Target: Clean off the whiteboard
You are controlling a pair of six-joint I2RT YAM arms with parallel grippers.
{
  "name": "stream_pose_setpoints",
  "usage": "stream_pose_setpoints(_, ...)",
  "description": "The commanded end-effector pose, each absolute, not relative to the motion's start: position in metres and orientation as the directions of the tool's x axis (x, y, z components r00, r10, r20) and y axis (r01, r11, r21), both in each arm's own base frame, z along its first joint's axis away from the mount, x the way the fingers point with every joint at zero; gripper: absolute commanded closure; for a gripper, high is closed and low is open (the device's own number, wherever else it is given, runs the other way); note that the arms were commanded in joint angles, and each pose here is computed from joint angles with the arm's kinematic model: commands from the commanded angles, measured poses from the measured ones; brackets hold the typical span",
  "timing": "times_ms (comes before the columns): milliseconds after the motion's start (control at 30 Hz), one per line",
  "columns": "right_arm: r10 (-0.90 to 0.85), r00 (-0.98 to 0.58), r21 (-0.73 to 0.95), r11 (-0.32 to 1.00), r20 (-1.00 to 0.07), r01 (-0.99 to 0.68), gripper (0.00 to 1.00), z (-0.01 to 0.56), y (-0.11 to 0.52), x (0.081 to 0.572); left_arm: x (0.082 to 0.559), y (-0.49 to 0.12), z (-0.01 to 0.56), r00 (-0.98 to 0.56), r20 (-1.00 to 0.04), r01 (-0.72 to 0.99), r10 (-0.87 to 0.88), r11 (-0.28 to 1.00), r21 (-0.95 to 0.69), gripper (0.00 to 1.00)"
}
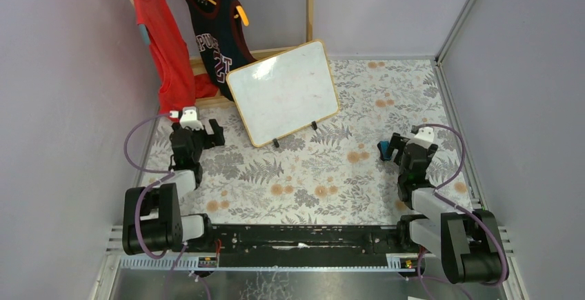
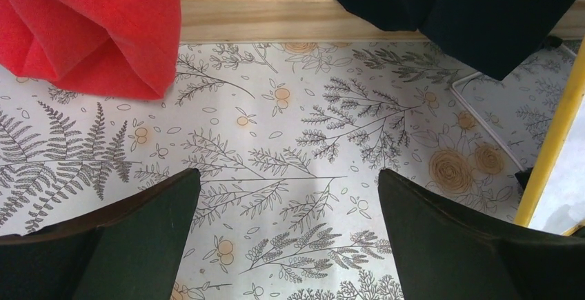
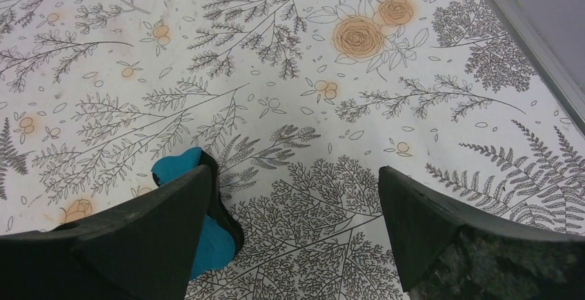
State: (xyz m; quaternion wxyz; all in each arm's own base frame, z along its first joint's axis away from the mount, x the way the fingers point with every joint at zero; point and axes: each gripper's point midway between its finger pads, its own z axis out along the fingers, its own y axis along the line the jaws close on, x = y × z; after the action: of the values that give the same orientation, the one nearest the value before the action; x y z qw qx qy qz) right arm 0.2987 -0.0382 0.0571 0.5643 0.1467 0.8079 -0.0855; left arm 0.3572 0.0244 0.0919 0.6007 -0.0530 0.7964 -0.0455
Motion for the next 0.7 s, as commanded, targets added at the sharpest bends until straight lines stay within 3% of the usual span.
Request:
stream_pose_setpoints(0, 0.144, -0.176, 0.071, 0.928, -0.974, 0.365, 0.0, 0.087, -0.044, 0.313, 0.364, 0.024, 0.104, -0.196, -0.975, -0.006, -0.103, 0.995, -0.104, 0.0)
stream_pose_setpoints(367, 0.17, -0.275, 0.063, 0.93, -0.946, 0.361, 0.01, 0.074, -0.038, 0.322, 0.368, 0.028, 0.094, -0.238, -0.963, -0.036, -0.125, 0.992, -0.119, 0.0)
stream_pose_setpoints(533, 0.256, -0.236, 0.049, 0.768, -0.937, 0.639, 0.01, 0.075, -0.075, 0.314, 0.368, 0.028, 0.094, -0.241, -0.963, -0.033, -0.125, 0.992, -0.121, 0.0)
stream_pose_setpoints(667, 0.219, -0.302, -0.058, 0.716, -0.928, 0.696, 0.01, 0.074, -0.077, 0.315, 0.37, 0.029, 0.092, -0.251, -0.959, -0.04, -0.129, 0.992, -0.123, 0.0)
